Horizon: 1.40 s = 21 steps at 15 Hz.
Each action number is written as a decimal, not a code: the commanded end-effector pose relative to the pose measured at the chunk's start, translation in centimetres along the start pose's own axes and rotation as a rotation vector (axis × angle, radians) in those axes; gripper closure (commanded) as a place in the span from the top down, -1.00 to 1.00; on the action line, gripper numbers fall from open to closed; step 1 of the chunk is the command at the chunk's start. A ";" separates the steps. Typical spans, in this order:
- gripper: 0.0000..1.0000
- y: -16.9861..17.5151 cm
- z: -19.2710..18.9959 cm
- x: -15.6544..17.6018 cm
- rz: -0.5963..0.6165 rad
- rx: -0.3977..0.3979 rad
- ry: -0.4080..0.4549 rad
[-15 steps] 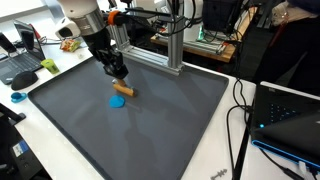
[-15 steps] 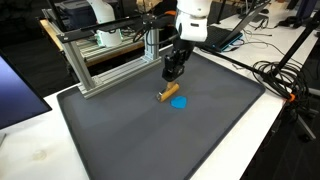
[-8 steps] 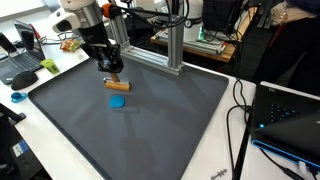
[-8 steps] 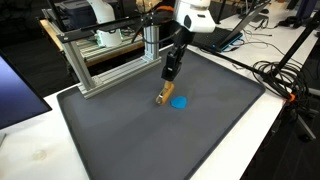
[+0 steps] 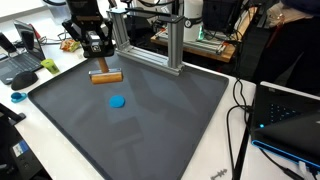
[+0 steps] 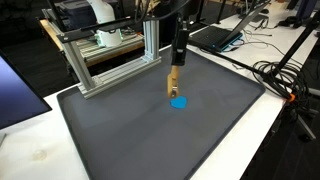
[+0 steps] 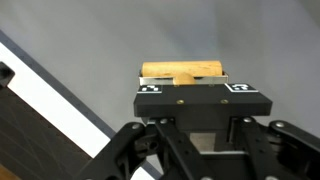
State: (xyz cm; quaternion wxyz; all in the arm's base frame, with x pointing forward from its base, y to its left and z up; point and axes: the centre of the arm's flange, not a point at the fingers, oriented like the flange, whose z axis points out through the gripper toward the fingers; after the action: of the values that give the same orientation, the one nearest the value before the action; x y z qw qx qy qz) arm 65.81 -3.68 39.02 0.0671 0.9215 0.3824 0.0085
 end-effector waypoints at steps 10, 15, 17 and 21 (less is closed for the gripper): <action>-0.56 -0.3 2.2 1.1 -0.240 0.094 0.147; -0.56 0.3 4.0 1.2 -0.428 0.137 0.113; -0.56 0.2 4.6 1.5 -0.485 0.130 0.112; -0.56 0.6 5.2 2.4 -0.553 0.112 0.122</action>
State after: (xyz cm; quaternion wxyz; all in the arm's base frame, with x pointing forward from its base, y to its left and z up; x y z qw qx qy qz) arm 66.89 -2.94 33.30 -0.0183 0.8014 0.5975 0.0215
